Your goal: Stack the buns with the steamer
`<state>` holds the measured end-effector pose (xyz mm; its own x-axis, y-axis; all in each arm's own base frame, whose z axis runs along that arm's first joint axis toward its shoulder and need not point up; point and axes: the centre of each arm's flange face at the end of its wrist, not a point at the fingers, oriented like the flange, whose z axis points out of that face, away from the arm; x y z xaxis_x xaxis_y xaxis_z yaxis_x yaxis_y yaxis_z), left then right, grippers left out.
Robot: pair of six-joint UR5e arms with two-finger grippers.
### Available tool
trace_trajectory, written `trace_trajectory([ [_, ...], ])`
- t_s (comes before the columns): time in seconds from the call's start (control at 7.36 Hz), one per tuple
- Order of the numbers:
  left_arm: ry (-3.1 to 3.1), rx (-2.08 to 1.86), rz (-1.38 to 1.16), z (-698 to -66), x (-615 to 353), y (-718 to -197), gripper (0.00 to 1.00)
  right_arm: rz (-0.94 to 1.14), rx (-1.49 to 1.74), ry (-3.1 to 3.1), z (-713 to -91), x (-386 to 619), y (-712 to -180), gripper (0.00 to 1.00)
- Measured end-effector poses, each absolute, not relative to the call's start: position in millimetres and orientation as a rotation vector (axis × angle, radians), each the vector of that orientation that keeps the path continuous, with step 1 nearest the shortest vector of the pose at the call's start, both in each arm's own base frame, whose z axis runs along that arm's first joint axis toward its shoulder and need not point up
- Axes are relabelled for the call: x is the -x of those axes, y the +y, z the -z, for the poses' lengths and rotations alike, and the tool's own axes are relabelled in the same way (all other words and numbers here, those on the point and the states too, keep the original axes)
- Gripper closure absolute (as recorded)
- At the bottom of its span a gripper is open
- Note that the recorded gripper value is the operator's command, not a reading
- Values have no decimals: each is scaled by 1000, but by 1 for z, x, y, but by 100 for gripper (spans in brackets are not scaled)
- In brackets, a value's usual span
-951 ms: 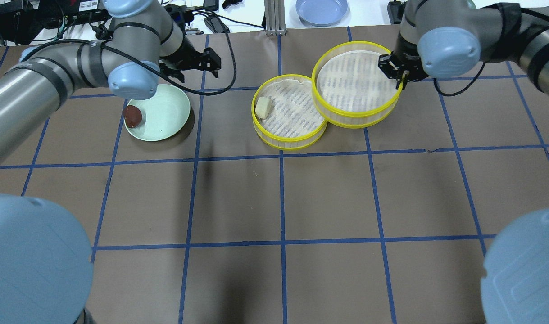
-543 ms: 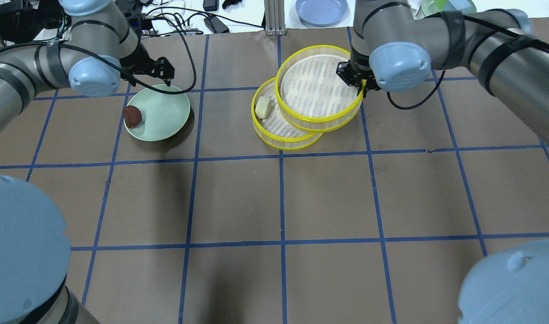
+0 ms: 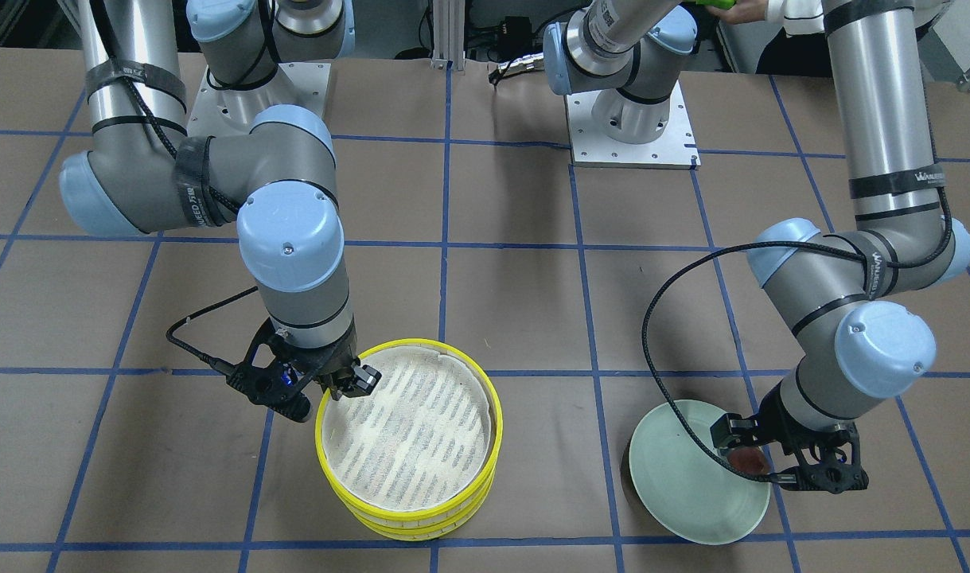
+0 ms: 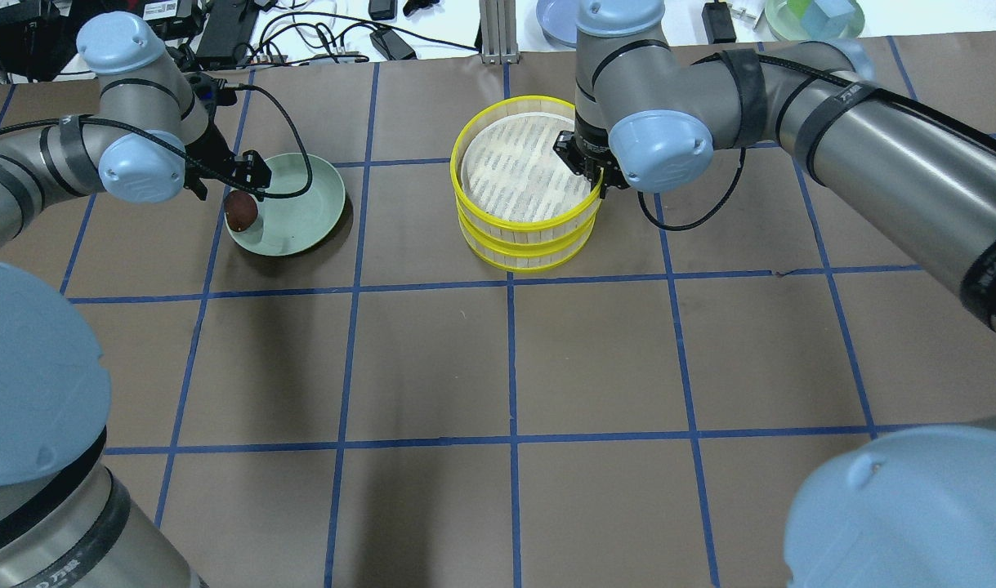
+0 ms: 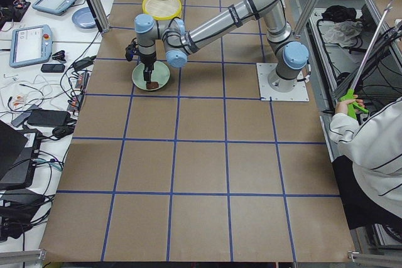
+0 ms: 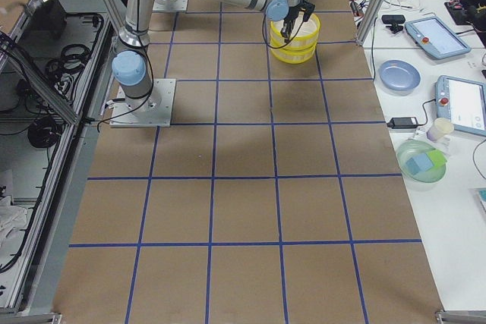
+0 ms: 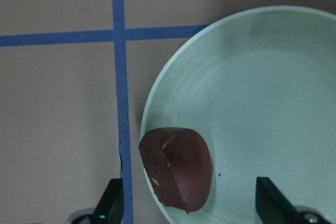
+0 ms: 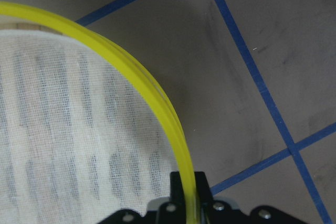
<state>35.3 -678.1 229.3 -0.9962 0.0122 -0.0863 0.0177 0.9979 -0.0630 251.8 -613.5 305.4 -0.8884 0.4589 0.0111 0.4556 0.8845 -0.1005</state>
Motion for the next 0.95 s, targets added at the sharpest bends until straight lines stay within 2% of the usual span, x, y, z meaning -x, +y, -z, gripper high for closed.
trace_trajectory([
  [0.14,3054,-20,91,-220,-37,-681,49,-150,743,-3019,-303,-253,-615,100],
  [0.27,3054,-20,86,-212,-38,-683,90,-146,746,-3017,-299,-253,-616,100],
  [0.41,3054,-21,82,-207,-38,-685,100,-134,747,-3014,-292,-254,-618,100],
  [0.95,3050,20,138,-226,-38,-690,100,-131,746,-3006,-286,-253,-620,100],
])
